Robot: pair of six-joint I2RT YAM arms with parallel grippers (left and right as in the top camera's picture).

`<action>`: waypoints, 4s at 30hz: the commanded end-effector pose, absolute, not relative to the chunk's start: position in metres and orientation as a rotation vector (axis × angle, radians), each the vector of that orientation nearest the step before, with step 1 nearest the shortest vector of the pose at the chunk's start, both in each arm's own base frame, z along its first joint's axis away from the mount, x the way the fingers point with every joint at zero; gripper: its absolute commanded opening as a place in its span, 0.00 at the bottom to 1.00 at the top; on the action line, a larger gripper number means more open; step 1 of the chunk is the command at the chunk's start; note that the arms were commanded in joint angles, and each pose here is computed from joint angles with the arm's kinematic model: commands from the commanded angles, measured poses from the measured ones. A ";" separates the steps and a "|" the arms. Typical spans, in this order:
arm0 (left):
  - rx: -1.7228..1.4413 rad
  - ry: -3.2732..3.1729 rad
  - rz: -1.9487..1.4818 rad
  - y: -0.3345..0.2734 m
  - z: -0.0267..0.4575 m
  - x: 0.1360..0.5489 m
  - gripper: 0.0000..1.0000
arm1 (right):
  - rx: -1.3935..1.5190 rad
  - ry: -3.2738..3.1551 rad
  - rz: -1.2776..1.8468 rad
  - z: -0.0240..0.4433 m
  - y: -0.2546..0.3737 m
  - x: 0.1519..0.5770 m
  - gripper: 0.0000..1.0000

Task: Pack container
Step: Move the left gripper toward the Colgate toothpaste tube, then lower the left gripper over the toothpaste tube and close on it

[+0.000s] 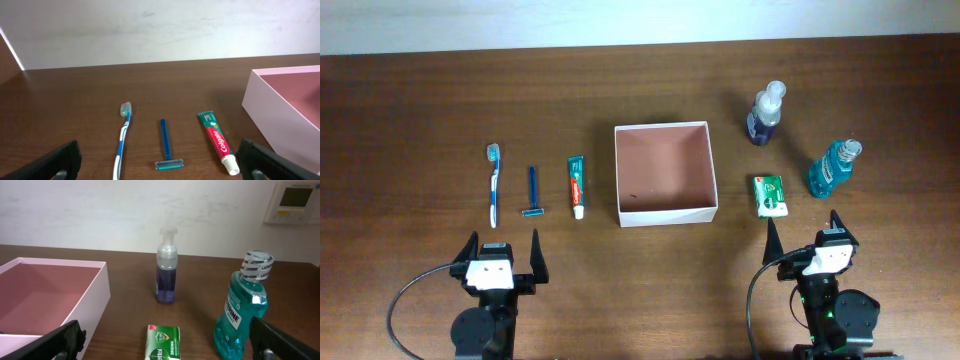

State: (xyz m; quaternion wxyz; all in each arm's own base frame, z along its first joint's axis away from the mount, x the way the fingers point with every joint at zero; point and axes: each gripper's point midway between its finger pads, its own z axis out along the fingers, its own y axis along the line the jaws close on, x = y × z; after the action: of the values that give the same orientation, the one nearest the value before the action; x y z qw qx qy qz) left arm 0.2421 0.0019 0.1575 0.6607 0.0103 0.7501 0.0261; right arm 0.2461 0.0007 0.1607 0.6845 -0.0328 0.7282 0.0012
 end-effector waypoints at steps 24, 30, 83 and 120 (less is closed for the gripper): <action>0.026 1.693 0.076 0.004 0.156 0.242 1.00 | -0.065 1.632 0.002 0.160 -0.001 0.246 0.98; 0.082 1.664 0.011 -0.009 0.162 0.243 1.00 | -0.065 1.632 0.002 0.160 -0.001 0.246 0.98; 0.004 2.886 -0.227 -0.081 0.125 0.361 1.00 | -0.065 1.632 0.002 0.160 -0.001 0.246 0.98; -0.087 3.052 -0.094 -0.099 0.022 0.376 1.00 | -0.065 1.632 0.002 0.160 -0.001 0.246 0.98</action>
State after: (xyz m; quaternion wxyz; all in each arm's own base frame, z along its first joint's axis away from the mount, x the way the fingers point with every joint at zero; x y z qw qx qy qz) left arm 0.3706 -0.1020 0.0263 0.0409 -0.0123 0.9982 -0.0426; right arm 0.2460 0.0005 0.1612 0.6852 -0.0328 0.7276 0.0007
